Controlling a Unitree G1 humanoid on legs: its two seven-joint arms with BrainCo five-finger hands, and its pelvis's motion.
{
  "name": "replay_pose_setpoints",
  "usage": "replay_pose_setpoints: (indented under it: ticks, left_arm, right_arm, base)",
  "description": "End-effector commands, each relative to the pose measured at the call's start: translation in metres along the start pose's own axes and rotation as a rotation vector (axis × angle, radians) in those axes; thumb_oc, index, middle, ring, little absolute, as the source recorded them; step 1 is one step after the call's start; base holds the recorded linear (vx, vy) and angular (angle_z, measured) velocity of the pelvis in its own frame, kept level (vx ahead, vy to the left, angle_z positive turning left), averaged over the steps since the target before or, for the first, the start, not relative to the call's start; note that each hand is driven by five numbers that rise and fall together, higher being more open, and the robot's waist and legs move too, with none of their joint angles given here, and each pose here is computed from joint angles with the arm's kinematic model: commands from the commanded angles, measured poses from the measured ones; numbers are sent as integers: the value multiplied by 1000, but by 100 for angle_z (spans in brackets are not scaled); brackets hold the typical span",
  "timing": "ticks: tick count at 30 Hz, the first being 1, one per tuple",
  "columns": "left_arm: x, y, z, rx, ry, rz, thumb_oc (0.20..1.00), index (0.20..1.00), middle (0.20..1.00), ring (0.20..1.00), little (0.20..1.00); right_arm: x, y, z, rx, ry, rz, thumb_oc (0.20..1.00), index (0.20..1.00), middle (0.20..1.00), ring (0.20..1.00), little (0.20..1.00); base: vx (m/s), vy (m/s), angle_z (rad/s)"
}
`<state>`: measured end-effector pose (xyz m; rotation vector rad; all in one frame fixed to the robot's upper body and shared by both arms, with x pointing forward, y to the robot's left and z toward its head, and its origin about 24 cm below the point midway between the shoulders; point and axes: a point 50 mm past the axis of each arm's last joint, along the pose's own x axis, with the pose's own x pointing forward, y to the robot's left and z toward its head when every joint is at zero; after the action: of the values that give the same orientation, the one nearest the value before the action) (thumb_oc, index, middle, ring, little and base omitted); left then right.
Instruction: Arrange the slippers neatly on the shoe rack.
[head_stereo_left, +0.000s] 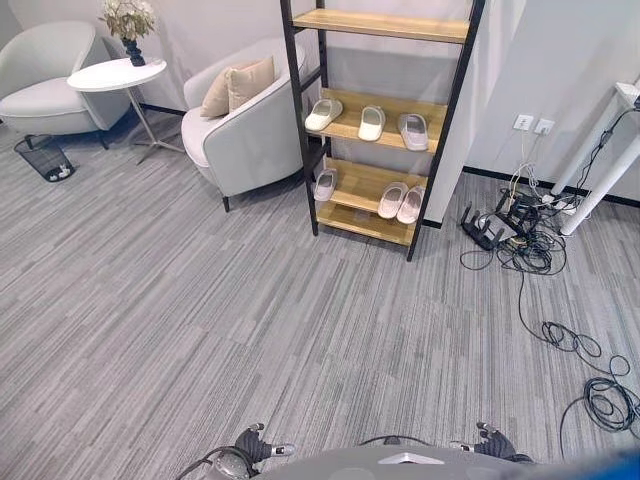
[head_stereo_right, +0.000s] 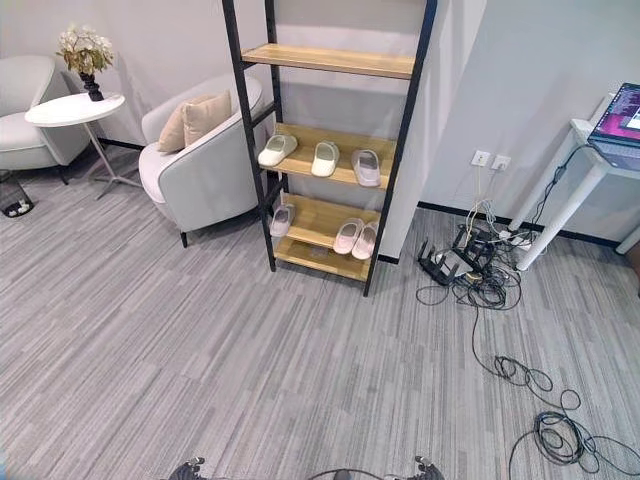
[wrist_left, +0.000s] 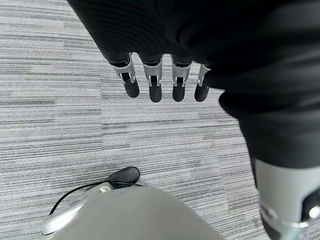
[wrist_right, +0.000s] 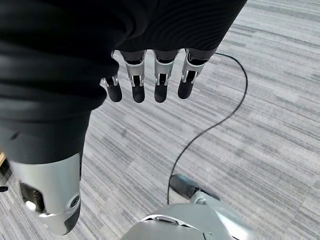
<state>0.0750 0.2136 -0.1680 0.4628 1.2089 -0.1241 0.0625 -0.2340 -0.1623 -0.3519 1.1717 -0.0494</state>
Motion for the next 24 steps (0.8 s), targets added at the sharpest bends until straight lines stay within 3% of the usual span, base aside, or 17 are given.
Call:
replay_pose_setpoints:
  ticks: [1,17,21,24]
  left_arm:
    - [2,-10,5,-9,16,-42,1000,1000,1000,1000,1000]
    - [2,-7,8,-28,6,-51,1000,1000,1000,1000,1000]
    - [6,4,37,-12,-97,-15,1000,1000,1000,1000,1000]
    - [6,7,42,-103,-118,-2,1000,1000,1000,1000,1000]
  right_arm:
    - [4,-3,6,35,15,-7,1000,1000,1000,1000,1000]
    - [4,3,12,40,-3,48,1000,1000,1000,1000,1000]
    - [8,-11,25,13,-38,18,1000,1000,1000,1000,1000]
    - [7,-18,21,27,-20,-8,1000,1000,1000,1000,1000]
  base:
    - [31,-13,-3]
    - [11,-44,5]
    - [-52,-174,14]
    - [151,4,47]
